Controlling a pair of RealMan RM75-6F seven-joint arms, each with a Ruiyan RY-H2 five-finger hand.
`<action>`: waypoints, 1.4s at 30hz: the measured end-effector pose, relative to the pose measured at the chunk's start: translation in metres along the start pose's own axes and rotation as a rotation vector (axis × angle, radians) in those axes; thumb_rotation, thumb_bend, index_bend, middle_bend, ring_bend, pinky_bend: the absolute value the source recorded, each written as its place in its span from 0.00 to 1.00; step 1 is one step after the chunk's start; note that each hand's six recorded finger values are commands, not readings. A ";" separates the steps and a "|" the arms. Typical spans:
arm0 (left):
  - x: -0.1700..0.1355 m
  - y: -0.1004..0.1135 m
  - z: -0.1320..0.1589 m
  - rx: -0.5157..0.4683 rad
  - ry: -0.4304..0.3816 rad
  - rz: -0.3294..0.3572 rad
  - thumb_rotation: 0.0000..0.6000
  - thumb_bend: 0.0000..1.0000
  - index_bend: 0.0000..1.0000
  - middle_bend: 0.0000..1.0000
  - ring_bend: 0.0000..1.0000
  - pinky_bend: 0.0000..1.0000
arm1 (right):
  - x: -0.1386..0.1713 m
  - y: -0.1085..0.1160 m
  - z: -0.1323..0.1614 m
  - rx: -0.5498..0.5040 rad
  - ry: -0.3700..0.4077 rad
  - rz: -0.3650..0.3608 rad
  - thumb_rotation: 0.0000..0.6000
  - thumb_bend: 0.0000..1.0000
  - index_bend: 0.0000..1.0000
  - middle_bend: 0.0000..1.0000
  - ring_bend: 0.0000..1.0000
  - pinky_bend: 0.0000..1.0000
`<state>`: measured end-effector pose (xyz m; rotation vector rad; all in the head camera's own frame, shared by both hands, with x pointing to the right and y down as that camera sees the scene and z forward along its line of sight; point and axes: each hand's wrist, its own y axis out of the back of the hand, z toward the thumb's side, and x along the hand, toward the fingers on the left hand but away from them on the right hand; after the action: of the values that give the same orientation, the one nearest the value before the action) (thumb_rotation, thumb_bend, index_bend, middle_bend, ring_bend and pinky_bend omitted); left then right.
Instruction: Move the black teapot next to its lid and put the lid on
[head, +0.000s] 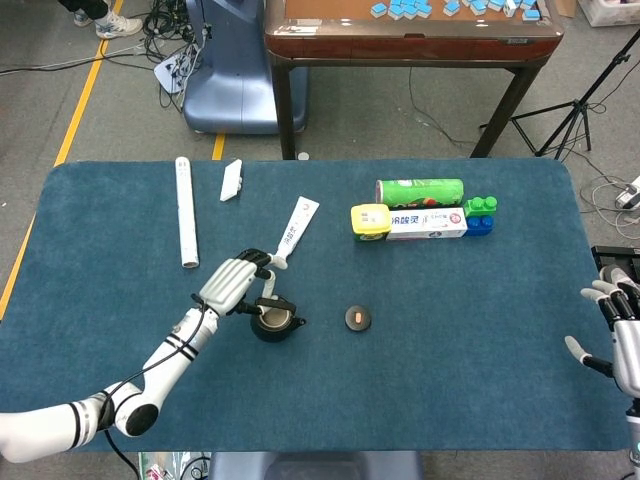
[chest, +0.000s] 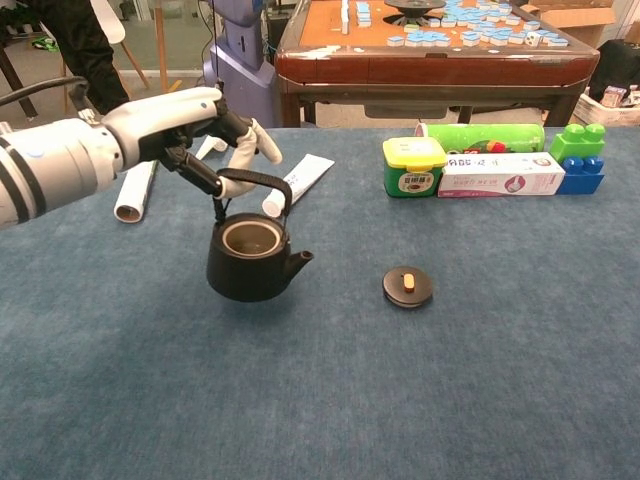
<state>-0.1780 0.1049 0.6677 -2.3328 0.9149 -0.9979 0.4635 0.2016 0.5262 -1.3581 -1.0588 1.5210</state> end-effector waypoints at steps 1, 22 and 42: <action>0.004 -0.001 0.002 -0.003 -0.001 0.000 1.00 0.36 0.72 0.29 0.21 0.11 | 0.000 0.000 0.000 0.000 -0.001 0.000 1.00 0.19 0.29 0.24 0.15 0.25; 0.052 -0.035 0.029 -0.020 -0.022 -0.064 1.00 0.36 0.72 0.29 0.21 0.11 | 0.006 0.001 -0.008 0.004 -0.030 -0.001 1.00 0.19 0.29 0.24 0.15 0.25; 0.073 -0.044 0.030 -0.059 0.009 -0.062 1.00 0.36 0.69 0.29 0.21 0.11 | 0.012 0.005 -0.017 0.009 -0.055 -0.005 1.00 0.19 0.29 0.24 0.15 0.25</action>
<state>-0.1001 0.0871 0.7095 -2.4205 0.8920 -1.0202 0.4787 0.2127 0.5161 -1.3131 -1.0874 1.5653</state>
